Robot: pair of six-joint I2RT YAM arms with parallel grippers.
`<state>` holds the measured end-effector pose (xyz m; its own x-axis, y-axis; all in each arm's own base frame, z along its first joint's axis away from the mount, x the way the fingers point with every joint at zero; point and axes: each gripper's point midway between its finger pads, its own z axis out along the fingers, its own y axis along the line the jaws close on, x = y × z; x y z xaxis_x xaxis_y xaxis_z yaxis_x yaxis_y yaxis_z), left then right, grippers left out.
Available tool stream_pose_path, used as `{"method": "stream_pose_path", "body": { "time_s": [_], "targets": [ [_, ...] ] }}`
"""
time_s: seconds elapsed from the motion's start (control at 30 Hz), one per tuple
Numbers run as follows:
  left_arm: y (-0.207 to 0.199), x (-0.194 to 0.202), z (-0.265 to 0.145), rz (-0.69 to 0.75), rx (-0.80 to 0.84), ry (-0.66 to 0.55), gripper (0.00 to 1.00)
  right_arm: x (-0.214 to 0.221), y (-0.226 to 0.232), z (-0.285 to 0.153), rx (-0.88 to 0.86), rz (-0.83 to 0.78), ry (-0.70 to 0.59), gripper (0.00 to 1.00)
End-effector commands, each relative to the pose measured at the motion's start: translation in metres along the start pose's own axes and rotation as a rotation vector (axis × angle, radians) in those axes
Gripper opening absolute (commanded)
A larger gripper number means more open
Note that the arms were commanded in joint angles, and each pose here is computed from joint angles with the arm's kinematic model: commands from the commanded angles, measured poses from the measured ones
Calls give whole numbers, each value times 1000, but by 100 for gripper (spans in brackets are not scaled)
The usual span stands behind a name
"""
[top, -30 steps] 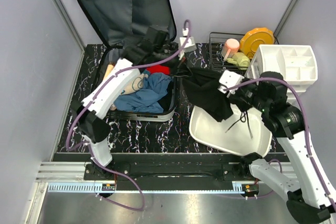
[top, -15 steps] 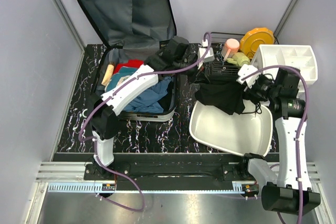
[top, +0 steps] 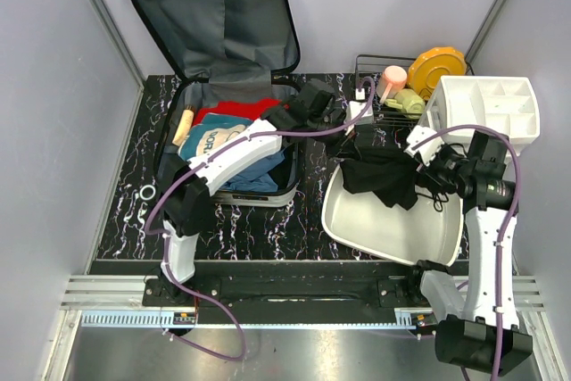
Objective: Open, take out, and arrange the luggage
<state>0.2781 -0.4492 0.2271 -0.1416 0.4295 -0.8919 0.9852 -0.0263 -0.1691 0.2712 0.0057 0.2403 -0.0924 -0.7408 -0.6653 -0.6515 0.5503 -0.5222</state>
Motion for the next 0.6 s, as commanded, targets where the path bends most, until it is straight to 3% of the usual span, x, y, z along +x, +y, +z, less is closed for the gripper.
{"method": "stream_pose_path", "body": {
  "time_s": [0.0, 0.07, 0.17, 0.3, 0.47, 0.57],
  "targets": [
    [22, -52, -11, 152, -93, -104, 0, 2, -37, -12, 111, -26, 29, 0],
    [23, -50, -9, 168, -91, -94, 0, 6, -31, -8, 89, -27, 28, 0],
    [6, -17, 0, 161, -14, -22, 0, 25, 4, -1, 1, -81, 42, 0],
    [-25, 70, 13, 177, 64, 149, 0, 52, 68, 4, -158, -74, 58, 0],
    [-42, 117, 18, 156, 108, 236, 1, 77, 129, 10, -323, -72, 57, 1],
    [-42, 128, 17, 178, 110, 258, 12, 89, 152, 8, -411, -69, 80, 28]
  ]
}}
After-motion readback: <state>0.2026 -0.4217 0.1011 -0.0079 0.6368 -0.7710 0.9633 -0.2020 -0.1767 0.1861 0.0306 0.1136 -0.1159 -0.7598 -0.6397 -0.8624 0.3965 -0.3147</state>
